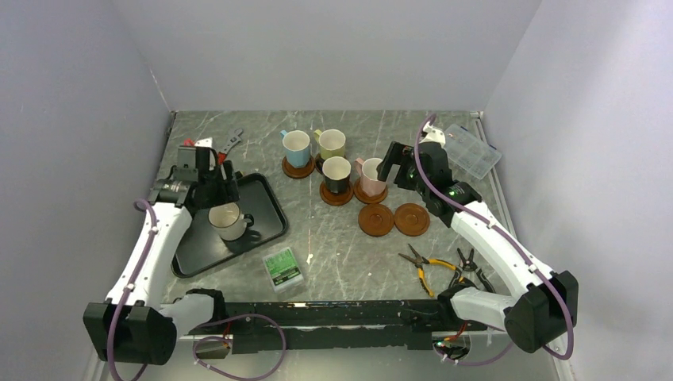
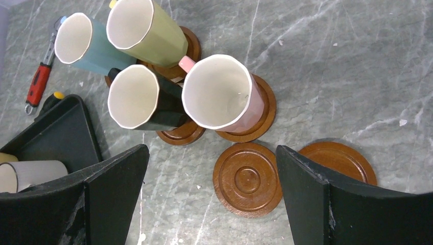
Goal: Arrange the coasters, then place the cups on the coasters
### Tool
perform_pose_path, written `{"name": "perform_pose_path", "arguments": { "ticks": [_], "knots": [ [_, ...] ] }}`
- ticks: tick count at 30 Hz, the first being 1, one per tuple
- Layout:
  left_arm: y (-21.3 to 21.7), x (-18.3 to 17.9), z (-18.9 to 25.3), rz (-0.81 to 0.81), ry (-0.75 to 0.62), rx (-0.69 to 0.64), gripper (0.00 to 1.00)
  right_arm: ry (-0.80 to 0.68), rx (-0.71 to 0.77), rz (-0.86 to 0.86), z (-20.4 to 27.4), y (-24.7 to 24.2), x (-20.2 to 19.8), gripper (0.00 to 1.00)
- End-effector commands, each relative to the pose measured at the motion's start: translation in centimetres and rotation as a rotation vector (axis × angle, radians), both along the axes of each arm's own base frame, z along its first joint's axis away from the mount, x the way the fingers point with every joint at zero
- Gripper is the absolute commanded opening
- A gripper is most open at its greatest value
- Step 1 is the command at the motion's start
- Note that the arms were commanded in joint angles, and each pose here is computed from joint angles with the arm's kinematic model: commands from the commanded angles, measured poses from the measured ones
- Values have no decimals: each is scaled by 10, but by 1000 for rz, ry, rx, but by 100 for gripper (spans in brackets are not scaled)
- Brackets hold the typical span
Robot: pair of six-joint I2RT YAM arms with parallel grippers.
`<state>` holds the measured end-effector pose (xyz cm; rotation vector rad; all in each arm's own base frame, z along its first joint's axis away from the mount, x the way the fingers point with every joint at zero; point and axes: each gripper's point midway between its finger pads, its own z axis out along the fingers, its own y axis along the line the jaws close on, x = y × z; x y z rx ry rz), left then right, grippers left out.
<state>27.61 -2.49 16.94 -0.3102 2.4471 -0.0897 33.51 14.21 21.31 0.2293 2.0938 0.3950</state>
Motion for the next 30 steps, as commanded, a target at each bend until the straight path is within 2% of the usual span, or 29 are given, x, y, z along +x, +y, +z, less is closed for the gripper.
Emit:
{"name": "perform_pose_path", "arguments": {
  "ticks": [1, 4, 7, 15, 21, 30],
  "knots": [
    [25, 4, 5, 25, 70, 81, 78, -48, 37, 42, 13, 8, 3, 100],
    [42, 5, -15, -12, 188, 196, 74, -49, 49, 65, 13, 12, 1, 100],
    [47, 10, -24, -77, 190, 256, 73, -56, 45, 69, 14, 11, -2, 100],
    [39, 14, -37, -245, 121, 279, 73, -72, 53, 93, 22, 13, -4, 100],
    [40, 21, -48, -271, 175, 295, 71, -71, 66, 98, 26, 12, -9, 100],
    [27, 38, -58, -355, 124, 271, 68, -77, 56, 90, 25, 6, -17, 100]
  ]
}}
